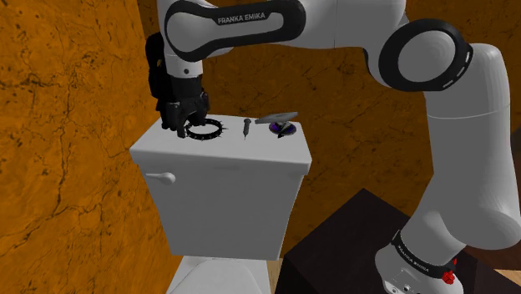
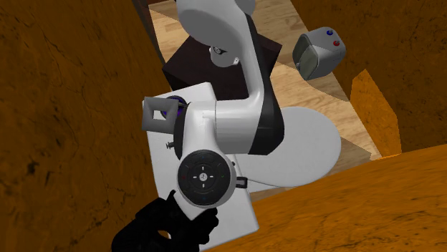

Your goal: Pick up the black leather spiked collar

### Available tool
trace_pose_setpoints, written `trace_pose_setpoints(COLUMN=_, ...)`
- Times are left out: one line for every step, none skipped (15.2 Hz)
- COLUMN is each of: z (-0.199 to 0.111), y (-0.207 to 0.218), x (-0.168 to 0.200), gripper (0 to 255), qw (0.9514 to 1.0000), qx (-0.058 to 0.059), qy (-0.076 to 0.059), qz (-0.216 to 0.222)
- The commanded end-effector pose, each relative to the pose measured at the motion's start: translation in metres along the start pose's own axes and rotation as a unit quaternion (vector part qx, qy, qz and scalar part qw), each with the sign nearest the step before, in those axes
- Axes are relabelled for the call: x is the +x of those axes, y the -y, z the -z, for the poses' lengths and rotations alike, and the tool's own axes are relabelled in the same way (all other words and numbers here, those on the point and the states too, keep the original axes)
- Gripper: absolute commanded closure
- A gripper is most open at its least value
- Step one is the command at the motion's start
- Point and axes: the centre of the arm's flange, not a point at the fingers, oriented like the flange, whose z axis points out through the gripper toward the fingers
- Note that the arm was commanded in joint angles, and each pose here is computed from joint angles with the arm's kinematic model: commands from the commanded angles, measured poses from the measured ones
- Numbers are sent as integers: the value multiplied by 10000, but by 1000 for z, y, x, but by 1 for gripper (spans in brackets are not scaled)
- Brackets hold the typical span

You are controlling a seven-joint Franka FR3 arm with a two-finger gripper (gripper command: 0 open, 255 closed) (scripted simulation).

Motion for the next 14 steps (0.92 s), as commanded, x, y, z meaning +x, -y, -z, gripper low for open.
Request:
trace_pose_setpoints(z=-9, y=-1, x=0, gripper=0, qw=10000, qx=-1, qy=6, qz=-2)
trace_pose_setpoints(z=-9, y=-1, x=0, gripper=0, qw=10000, qx=0, qy=6, qz=-2)
trace_pose_setpoints(z=-10, y=0, x=0, gripper=255, qw=10000, qx=-1, qy=6, qz=-2)
trace_pose_setpoints(z=-11, y=0, x=0, gripper=255, qw=10000, qx=-1, qy=6, qz=-2)
trace_pose_setpoints(z=-11, y=0, x=0, gripper=255, qw=10000, qx=-1, qy=6, qz=-2)
trace_pose_setpoints(z=-10, y=-1, x=0, gripper=255, qw=10000, qx=-1, qy=6, qz=-2)
trace_pose_setpoints(z=-10, y=0, x=0, gripper=255, qw=10000, qx=-1, qy=6, qz=-2)
trace_pose_setpoints(z=-10, y=0, x=0, gripper=255, qw=10000, qx=-1, qy=6, qz=-2)
trace_pose_setpoints(z=-10, y=0, x=0, gripper=255, qw=10000, qx=-1, qy=6, qz=-2)
trace_pose_setpoints(z=-10, y=-1, x=0, gripper=255, qw=10000, qx=-1, qy=6, qz=-2)
trace_pose_setpoints(z=-10, y=-1, x=0, gripper=255, qw=10000, qx=-1, qy=6, qz=-2)
trace_pose_setpoints(z=-9, y=-1, x=0, gripper=255, qw=10000, qx=-1, qy=6, qz=-2)
trace_pose_setpoints(z=-4, y=0, x=0, gripper=255, qw=10000, qx=0, qy=6, qz=-2)
trace_pose_setpoints(z=1, y=0, x=0, gripper=255, qw=10000, qx=0, qy=6, qz=-2)
